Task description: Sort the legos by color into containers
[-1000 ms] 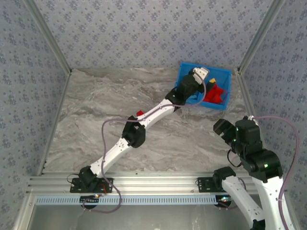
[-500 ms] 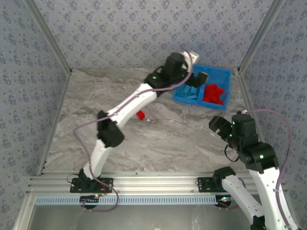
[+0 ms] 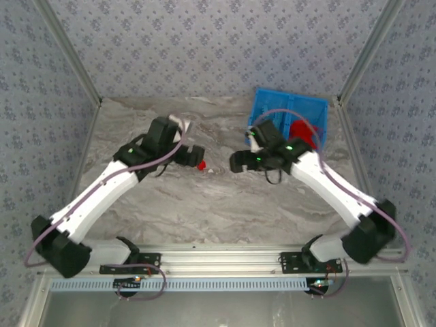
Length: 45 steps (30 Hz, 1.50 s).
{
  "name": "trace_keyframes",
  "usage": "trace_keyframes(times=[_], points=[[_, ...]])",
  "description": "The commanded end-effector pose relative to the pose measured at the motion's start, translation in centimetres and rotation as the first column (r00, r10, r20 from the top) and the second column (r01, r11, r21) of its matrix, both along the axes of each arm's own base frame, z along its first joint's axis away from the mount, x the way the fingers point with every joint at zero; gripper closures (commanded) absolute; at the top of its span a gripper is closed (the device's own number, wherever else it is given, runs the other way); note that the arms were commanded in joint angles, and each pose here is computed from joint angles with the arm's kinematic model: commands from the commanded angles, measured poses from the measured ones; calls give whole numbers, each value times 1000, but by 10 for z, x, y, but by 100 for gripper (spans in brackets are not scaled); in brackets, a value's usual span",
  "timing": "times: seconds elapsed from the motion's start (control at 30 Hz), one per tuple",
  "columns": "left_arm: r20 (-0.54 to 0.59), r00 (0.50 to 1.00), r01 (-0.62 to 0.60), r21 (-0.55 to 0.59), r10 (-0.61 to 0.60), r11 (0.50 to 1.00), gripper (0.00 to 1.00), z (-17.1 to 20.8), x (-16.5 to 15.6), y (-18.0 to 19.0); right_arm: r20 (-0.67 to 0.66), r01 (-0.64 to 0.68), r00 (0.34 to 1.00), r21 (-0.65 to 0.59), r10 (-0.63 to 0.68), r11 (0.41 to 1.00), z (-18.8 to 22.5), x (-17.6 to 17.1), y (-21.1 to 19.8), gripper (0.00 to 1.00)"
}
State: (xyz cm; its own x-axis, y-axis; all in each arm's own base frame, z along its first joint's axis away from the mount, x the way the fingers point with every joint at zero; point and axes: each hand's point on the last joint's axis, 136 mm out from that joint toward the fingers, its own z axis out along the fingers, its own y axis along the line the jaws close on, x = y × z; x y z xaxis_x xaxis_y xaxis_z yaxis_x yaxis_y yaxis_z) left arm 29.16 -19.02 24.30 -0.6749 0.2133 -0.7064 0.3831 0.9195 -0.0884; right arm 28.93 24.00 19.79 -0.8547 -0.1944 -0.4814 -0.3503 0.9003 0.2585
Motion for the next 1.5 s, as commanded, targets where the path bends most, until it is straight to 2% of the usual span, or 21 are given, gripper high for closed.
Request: trace_keyframes(times=[0.0,0.1,0.23,0.43,0.53,0.77,0.8,0.93,1.13,1.33,1.47], points=[[-47,993,-110,25,111,994,1,-5,-35,41,27,-185,982,-99,188,978,-21,16,46,4],[-93,978,-187,30,189,982,1,-15,-57,63,4,-243,969,-168,247,955,-54,34,79,3],[-136,945,-292,58,297,955,1,-29,-77,88,-31,-262,965,-216,261,941,-92,58,112,3],[-164,925,-341,36,342,939,1,-40,-94,101,-54,-291,956,-299,288,909,-136,84,135,6],[-155,923,-352,22,351,936,1,-39,-95,103,-70,-306,951,-317,300,898,-151,93,142,16],[-146,925,-353,19,351,936,1,-38,-95,104,-80,-322,947,-297,313,899,-154,98,154,54],[-144,925,-353,21,352,935,1,-38,-95,104,-81,-323,946,-295,313,899,-153,98,154,57],[-139,925,-357,12,355,934,1,-35,-94,104,-62,-315,949,-289,311,904,-134,97,152,67],[-121,943,-317,-43,310,947,1,-26,-88,92,85,-239,959,-260,269,936,-62,103,136,71],[-60,988,-153,-229,143,961,1,0,-83,54,267,-70,952,-277,147,958,14,114,75,72],[6,998,-56,-320,61,946,1,18,-84,37,380,104,925,-276,9,955,52,126,10,72]])
